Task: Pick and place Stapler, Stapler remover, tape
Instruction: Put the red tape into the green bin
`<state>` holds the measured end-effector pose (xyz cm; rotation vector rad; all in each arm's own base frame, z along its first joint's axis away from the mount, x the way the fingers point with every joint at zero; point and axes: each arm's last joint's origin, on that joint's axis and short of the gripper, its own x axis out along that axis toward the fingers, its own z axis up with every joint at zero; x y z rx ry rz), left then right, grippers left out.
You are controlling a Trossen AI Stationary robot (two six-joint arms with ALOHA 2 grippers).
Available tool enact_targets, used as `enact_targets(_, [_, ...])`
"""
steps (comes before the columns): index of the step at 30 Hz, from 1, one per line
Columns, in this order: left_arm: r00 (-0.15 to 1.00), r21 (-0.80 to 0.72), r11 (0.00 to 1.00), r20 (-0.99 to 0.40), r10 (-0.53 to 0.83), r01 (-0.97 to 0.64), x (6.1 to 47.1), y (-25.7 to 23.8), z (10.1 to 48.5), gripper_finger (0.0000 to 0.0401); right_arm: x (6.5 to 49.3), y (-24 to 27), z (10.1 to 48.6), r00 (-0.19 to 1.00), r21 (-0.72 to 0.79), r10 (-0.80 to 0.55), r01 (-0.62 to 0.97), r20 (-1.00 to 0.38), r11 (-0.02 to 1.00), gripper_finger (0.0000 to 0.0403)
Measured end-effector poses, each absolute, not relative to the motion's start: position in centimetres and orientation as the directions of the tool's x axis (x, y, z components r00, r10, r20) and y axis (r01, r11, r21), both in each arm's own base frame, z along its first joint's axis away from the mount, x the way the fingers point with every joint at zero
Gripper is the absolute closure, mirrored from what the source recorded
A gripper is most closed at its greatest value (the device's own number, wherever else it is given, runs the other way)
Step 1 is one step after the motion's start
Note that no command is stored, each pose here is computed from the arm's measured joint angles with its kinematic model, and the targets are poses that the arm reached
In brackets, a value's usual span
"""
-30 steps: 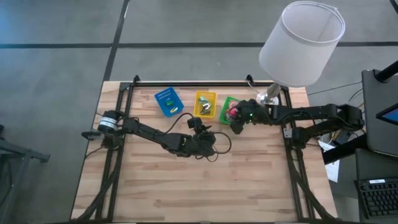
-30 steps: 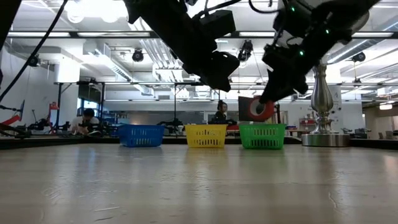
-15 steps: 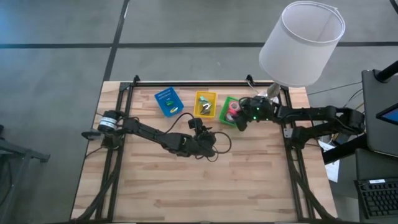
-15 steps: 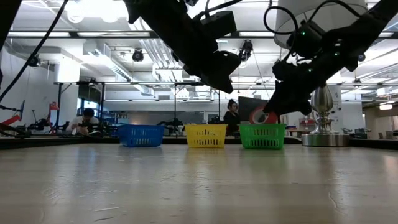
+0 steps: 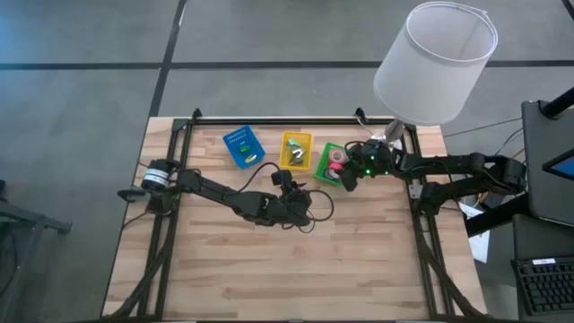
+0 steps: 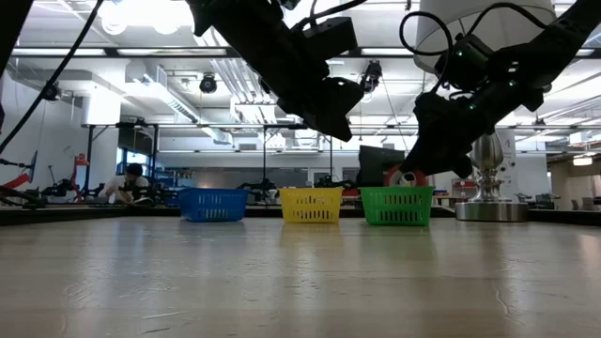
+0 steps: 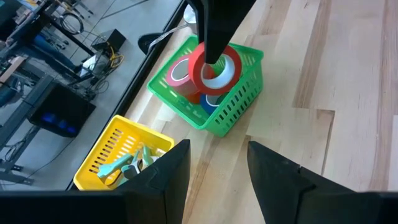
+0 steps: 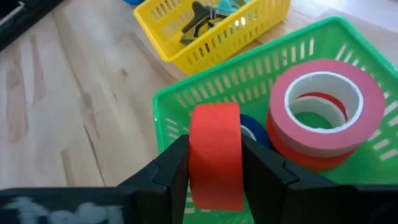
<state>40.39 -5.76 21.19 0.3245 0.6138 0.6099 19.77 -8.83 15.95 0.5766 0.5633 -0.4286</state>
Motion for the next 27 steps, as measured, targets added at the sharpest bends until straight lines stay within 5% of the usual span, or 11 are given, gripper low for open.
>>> enact_targets(15, [0.650, 0.454, 0.777, -0.438, 0.621, -0.436, 40.40, -5.68, 21.19, 0.0238, 18.83, -9.16, 15.09, 0.605, 0.206, -0.406, 0.695, -0.685, 0.689, 0.0248])
enact_targets(27, [0.650, 0.455, 0.777, -0.438, 0.621, -0.436, 40.41, -5.63, 21.19, 0.0238, 19.17, -9.25, 15.63, 0.616, 0.215, -0.391, 0.683, -0.684, 0.698, 0.0295])
